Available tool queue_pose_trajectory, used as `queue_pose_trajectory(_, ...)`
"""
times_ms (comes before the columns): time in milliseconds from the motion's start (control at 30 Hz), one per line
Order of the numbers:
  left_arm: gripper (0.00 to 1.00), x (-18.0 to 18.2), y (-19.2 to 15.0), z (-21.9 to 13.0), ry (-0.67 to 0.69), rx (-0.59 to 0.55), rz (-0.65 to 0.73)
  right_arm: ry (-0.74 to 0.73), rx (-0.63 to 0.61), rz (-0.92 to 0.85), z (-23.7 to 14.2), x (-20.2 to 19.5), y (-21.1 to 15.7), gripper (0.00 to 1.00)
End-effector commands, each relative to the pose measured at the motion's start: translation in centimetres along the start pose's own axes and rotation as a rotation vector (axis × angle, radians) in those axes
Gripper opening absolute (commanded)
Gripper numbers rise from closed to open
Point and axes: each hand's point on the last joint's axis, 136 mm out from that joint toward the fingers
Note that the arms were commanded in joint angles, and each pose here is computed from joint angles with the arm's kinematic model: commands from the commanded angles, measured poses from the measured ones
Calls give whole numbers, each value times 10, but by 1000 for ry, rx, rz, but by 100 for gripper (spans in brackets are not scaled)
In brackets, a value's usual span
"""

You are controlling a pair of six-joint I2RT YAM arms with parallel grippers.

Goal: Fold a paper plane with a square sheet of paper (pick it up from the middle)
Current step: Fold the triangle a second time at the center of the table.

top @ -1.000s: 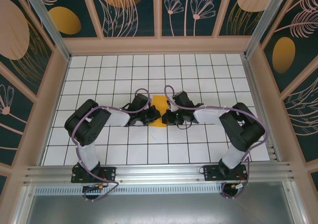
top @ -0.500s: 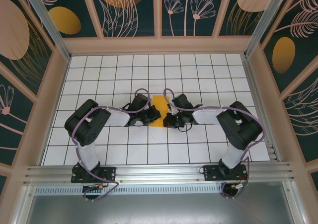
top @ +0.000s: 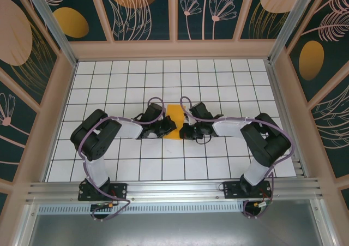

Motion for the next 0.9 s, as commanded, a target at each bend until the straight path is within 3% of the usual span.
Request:
queue_pose_trajectory(0,6,29,-1,-3,101,-19,-42,-7,-13,-8,1,2,5,6)
queue_pose_trajectory(367,6,24,1,-5,91,-26,-21,-110,55,51,10,-31,-22,5)
queue_pose_trajectory(867,9,15,31,-10,115,-128,98,-206,174,129,13,-63,-67,5)
Point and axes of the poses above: each hand's point on the last joint's axis, 136 mm out from that joint toward the fingers, its own z axis out along the fingers, its own x axis along the line the jaws close on, y = z × x, and after that the axes turned 7 degrees about -z, right-handed
